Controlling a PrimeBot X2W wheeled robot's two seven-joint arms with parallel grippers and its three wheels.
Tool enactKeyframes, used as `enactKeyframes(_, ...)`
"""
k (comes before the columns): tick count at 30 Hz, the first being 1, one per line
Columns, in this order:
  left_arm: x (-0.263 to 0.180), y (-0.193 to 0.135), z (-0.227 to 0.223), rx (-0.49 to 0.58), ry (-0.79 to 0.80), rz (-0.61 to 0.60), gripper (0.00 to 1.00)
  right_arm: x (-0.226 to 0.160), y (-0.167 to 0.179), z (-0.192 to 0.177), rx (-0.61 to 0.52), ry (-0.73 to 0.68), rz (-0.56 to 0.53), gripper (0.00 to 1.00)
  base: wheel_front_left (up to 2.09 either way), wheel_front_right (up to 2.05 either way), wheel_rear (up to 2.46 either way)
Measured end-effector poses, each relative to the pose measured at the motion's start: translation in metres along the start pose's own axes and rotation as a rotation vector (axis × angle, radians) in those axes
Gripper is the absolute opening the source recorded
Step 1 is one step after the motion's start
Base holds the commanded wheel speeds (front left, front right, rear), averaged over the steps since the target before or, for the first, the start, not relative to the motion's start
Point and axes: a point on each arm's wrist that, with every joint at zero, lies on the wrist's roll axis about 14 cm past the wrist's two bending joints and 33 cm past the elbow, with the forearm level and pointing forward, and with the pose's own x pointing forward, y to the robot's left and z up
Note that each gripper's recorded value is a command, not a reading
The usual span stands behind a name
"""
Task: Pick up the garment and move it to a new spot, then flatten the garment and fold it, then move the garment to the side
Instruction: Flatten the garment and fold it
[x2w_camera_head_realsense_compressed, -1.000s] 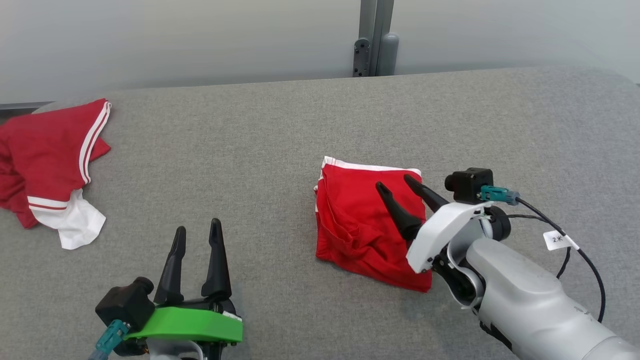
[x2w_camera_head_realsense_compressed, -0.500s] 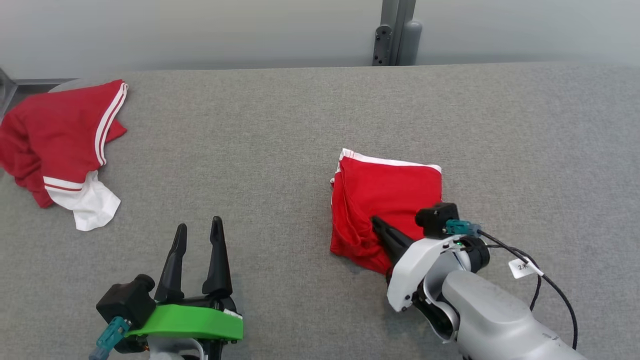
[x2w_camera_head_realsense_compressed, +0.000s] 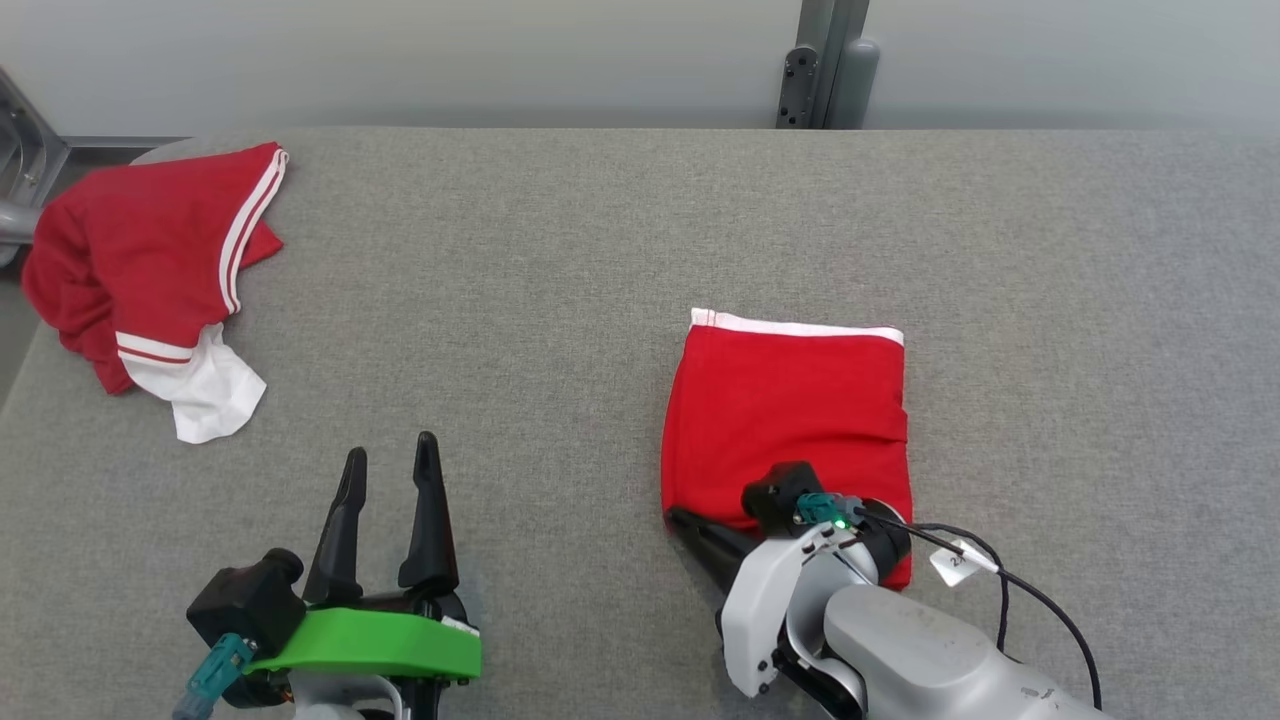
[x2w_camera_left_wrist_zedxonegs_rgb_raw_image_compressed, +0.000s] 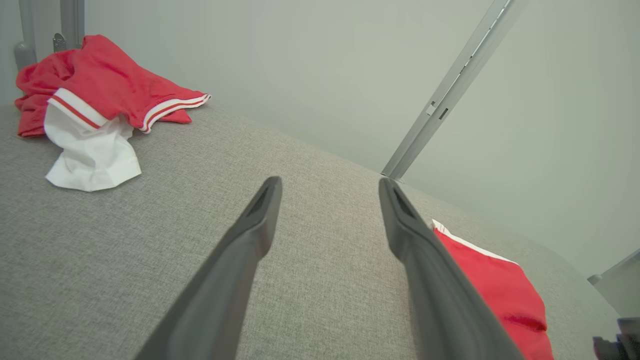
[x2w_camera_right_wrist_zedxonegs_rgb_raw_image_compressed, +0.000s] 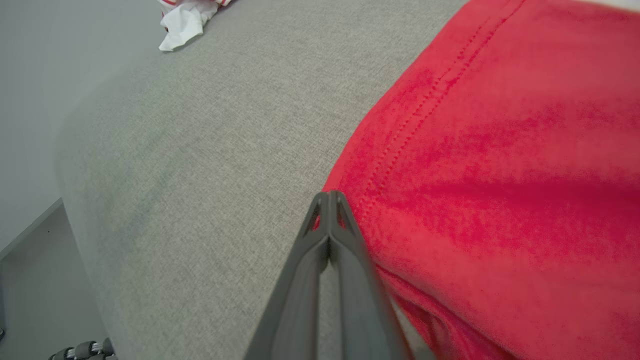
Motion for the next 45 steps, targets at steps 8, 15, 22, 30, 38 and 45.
enactKeyframes(8, 0.005, -0.006, -0.004, -0.001, 0.009, -0.019, 1.00, 0.000, -0.002, 0.043, -0.059, -0.117, 0.005, 0.54, 0.00, 0.00, 0.00)
enactKeyframes(15, 0.012, -0.021, -0.004, 0.032, 0.011, -0.079, 1.00, -0.029, -0.032, 0.093, -0.060, -0.319, -0.114, 1.00, 0.00, 0.00, 0.00)
enactKeyframes(22, 0.019, -0.036, -0.002, 0.063, 0.000, -0.126, 1.00, -0.088, -0.083, 0.122, -0.067, -0.492, -0.341, 1.00, 0.00, 0.00, 0.00)
enactKeyframes(30, 0.020, -0.046, -0.002, 0.088, -0.005, -0.155, 1.00, -0.162, -0.121, 0.117, -0.069, -0.589, -0.597, 1.00, 0.00, 0.00, 0.00)
enactKeyframes(38, 0.010, -0.035, -0.010, 0.115, 0.017, -0.128, 1.00, -0.186, -0.115, 0.096, -0.047, -0.586, -0.657, 1.00, 0.00, 0.00, 0.00)
enactKeyframes(45, 0.002, -0.022, -0.017, 0.129, 0.042, -0.098, 1.00, -0.193, -0.112, 0.088, -0.032, -0.585, -0.672, 1.00, 0.00, 0.00, 0.00)
